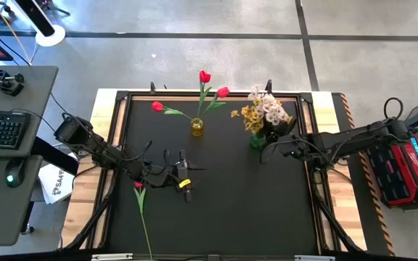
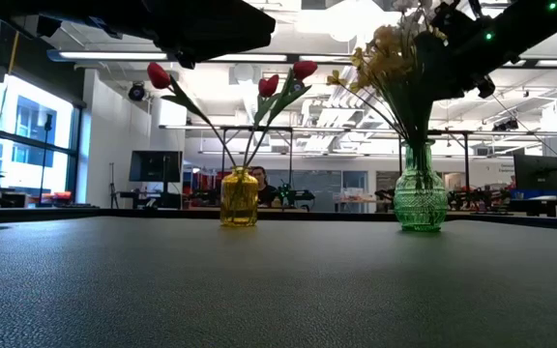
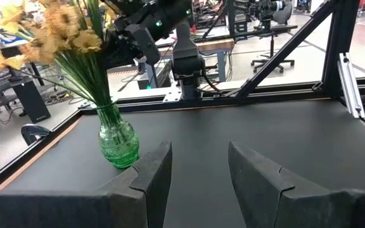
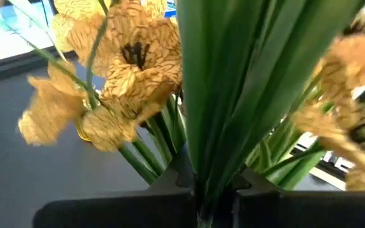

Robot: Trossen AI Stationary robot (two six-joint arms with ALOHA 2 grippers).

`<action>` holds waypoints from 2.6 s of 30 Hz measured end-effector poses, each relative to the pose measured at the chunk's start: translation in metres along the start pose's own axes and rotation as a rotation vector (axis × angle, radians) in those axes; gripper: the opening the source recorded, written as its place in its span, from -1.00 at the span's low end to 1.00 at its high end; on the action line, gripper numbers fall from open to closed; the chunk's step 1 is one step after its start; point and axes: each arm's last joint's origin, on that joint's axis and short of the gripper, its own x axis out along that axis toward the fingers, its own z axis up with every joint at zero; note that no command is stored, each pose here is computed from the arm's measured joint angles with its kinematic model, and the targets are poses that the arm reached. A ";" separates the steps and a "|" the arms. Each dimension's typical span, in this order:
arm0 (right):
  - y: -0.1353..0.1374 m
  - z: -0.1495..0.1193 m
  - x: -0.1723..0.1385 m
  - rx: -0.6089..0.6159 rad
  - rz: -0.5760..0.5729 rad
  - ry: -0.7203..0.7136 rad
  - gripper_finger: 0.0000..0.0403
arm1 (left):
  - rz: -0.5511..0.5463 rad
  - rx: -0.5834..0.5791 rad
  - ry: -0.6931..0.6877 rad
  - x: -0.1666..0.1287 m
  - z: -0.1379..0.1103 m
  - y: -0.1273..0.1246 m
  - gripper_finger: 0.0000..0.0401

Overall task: Sort flowers into vase by color
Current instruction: Put the white flowers into the green vase, then adjust the green vase

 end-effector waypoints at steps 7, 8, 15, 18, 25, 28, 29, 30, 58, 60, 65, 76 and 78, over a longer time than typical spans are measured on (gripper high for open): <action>0.008 -0.009 0.009 -0.058 -0.026 0.035 -1.00 | -0.024 -0.004 -0.008 0.000 0.001 -0.001 -0.28; 0.009 -0.011 0.010 -0.069 -0.028 0.040 -0.99 | -0.024 -0.004 -0.008 0.000 0.001 -0.001 -0.28; 0.011 -0.014 0.012 -0.082 -0.021 0.061 -0.65 | -0.024 -0.004 -0.008 0.000 0.001 -0.001 -0.28; 0.011 -0.015 0.012 -0.092 -0.017 0.065 -0.43 | -0.024 -0.004 -0.007 0.000 0.001 -0.001 -0.28; 0.010 -0.014 0.011 -0.114 0.002 0.071 -0.14 | -0.024 -0.003 -0.007 0.000 0.001 -0.001 -0.28; 0.009 -0.009 0.008 -0.109 0.037 0.083 -0.12 | -0.024 -0.003 -0.006 0.000 0.001 -0.001 -0.28; 0.009 -0.007 0.006 -0.105 0.056 0.088 -0.12 | -0.024 -0.003 -0.006 0.000 0.000 -0.001 -0.28; 0.010 -0.006 0.005 -0.102 0.072 0.093 -0.12 | -0.024 -0.003 -0.006 0.000 0.001 -0.001 -0.28; 0.006 0.052 -0.030 -0.164 0.127 0.227 -0.15 | -0.028 -0.003 -0.007 0.000 0.001 -0.001 -0.28; 0.006 0.057 -0.033 -0.167 0.148 0.248 -0.15 | -0.028 -0.003 -0.007 0.000 0.001 -0.001 -0.28; 0.003 0.063 -0.038 -0.183 0.161 0.278 -0.15 | -0.028 -0.003 -0.007 0.000 0.001 -0.001 -0.28; -0.008 0.055 -0.042 -0.195 0.086 0.388 -0.15 | -0.028 -0.003 -0.007 0.000 0.001 -0.001 -0.28; -0.011 0.052 -0.043 -0.188 0.073 0.420 -0.15 | -0.028 -0.003 -0.007 0.000 0.001 -0.001 -0.28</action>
